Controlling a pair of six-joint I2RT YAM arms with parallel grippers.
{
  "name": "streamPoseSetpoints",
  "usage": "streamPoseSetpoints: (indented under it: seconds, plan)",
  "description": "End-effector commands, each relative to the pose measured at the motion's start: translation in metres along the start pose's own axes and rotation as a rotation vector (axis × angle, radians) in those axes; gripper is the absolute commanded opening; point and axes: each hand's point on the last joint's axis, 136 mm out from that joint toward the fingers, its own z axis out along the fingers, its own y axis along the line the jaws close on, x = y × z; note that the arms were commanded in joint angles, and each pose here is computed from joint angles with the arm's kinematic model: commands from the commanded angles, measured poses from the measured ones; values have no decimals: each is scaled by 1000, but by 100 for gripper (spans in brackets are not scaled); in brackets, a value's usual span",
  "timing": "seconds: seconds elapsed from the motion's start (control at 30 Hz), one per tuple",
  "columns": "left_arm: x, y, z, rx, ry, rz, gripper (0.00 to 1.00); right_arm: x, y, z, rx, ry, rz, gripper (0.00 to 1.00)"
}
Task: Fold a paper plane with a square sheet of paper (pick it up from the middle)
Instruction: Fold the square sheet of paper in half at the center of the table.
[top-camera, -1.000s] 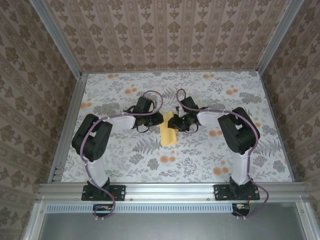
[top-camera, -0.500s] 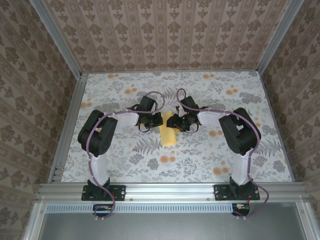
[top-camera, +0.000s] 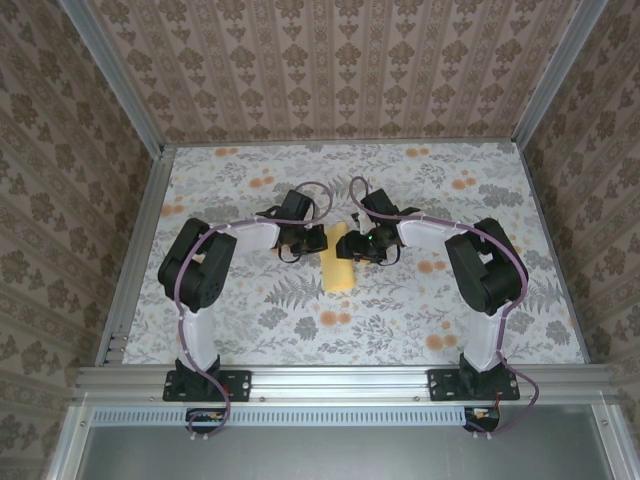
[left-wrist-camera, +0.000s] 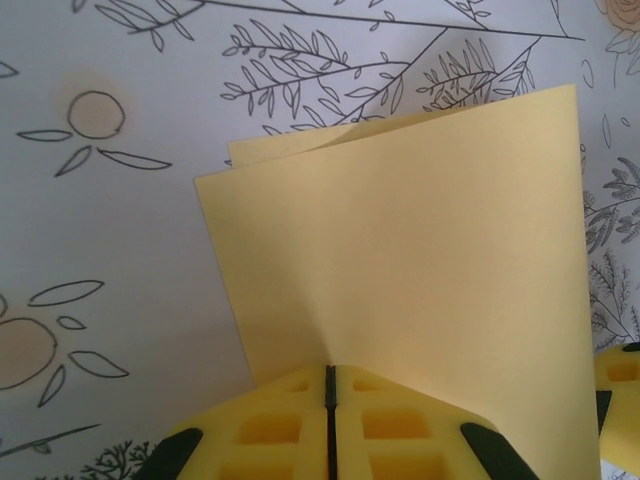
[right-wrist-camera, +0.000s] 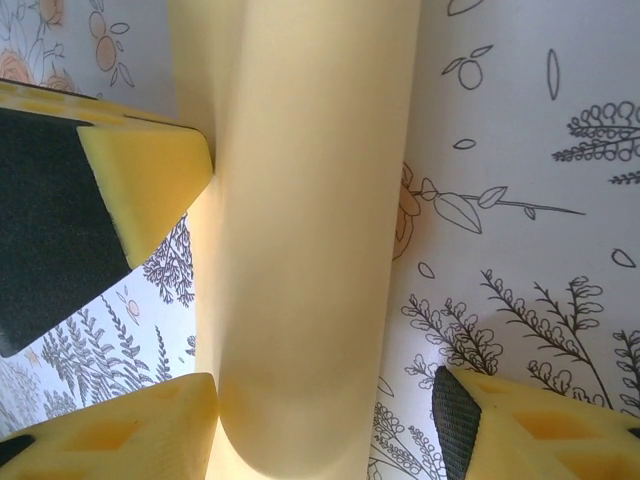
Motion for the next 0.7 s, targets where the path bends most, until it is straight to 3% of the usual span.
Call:
streamPoseSetpoints:
  seconds: [0.0, 0.3, 0.67]
  plan:
    - [2, -8, 1, 14, 33, 46, 9, 2, 0, 1, 1, 36, -37, 60]
    - [-10, -19, -9, 22, 3, 60, 17, 0, -13, 9, 48, 18, 26, 46]
    - [-28, -11, -42, -3, -152, 5, 28, 3, -27, 14, 110, 27, 84, 42]
